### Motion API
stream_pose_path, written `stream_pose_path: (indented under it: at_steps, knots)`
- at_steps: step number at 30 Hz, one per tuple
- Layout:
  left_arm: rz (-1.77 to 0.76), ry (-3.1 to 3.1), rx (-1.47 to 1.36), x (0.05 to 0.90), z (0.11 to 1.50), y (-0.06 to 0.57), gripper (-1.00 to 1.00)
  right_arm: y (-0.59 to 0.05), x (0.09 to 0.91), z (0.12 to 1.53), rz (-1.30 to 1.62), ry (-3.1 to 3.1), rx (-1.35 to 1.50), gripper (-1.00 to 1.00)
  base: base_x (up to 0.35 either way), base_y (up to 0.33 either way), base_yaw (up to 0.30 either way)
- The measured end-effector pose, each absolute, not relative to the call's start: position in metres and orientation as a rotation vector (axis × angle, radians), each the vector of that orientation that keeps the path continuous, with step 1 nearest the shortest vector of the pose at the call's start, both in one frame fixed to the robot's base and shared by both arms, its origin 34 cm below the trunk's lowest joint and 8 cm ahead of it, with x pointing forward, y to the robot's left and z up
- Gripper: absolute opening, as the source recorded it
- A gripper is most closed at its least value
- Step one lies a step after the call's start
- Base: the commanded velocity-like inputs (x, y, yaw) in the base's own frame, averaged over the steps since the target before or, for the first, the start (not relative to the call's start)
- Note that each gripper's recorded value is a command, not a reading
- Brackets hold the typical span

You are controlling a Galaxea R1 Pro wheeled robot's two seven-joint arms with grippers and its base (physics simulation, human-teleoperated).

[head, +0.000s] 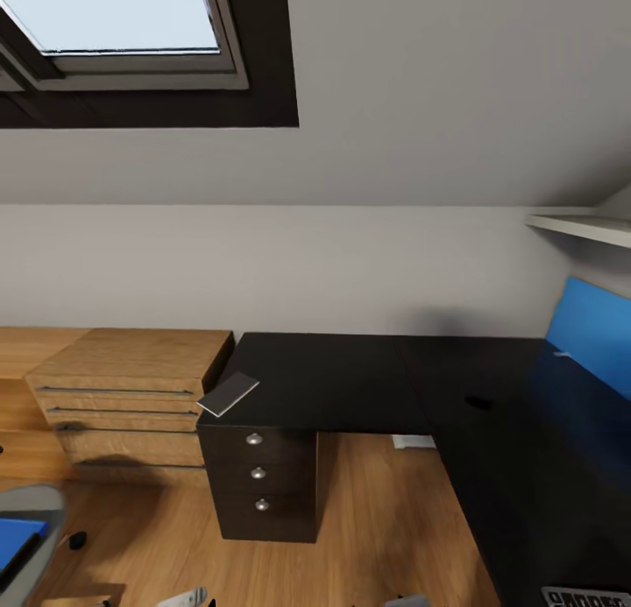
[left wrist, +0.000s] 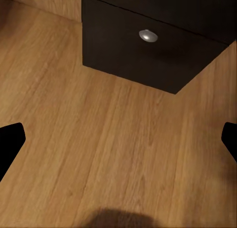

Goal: In the bedroom, organize the workspace by keeping the computer under the desk, ensuring the monitor is on the desk, placing the keyboard on the desk next to the monitor, placing the mouse on the desk next to the keyboard, moving the folder from the swivel chair onto the desk next to the mouse, stacking the notebook on top of the folder with the pen on top of the notebook, and positioning the swivel chair next to the desk.

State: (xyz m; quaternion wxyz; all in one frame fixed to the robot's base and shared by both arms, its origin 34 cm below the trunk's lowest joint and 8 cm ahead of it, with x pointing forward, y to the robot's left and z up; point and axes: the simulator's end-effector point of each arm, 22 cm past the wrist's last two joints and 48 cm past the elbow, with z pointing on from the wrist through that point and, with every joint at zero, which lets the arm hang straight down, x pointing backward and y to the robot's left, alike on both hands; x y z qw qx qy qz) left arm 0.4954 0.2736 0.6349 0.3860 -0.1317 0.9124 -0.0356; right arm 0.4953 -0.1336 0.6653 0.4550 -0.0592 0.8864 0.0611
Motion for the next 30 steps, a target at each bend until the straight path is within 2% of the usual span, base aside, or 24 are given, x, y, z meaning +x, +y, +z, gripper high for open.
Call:
stream_pose_path:
  at_steps: [9,17,30]
  knots:
    - [-0.092,2.321,-0.334,0.4949,0.6416,0.2735,1.00,-0.1335,0.4945,0.6717,0.151,2.187,-0.145,1.00,0.000,0.000,-0.222]
    - [-0.091,2.319,-0.336,0.4951,0.6419,0.2739,1.00,-0.1332,0.4944,0.6718,0.152,2.186,-0.147,1.00,0.001,0.007,-0.047]
    - [-0.092,2.318,-0.337,0.4950,0.6421,0.2739,1.00,-0.1323,0.4943,0.6722,0.153,2.186,-0.146,1.00,0.151,0.222,-0.003]
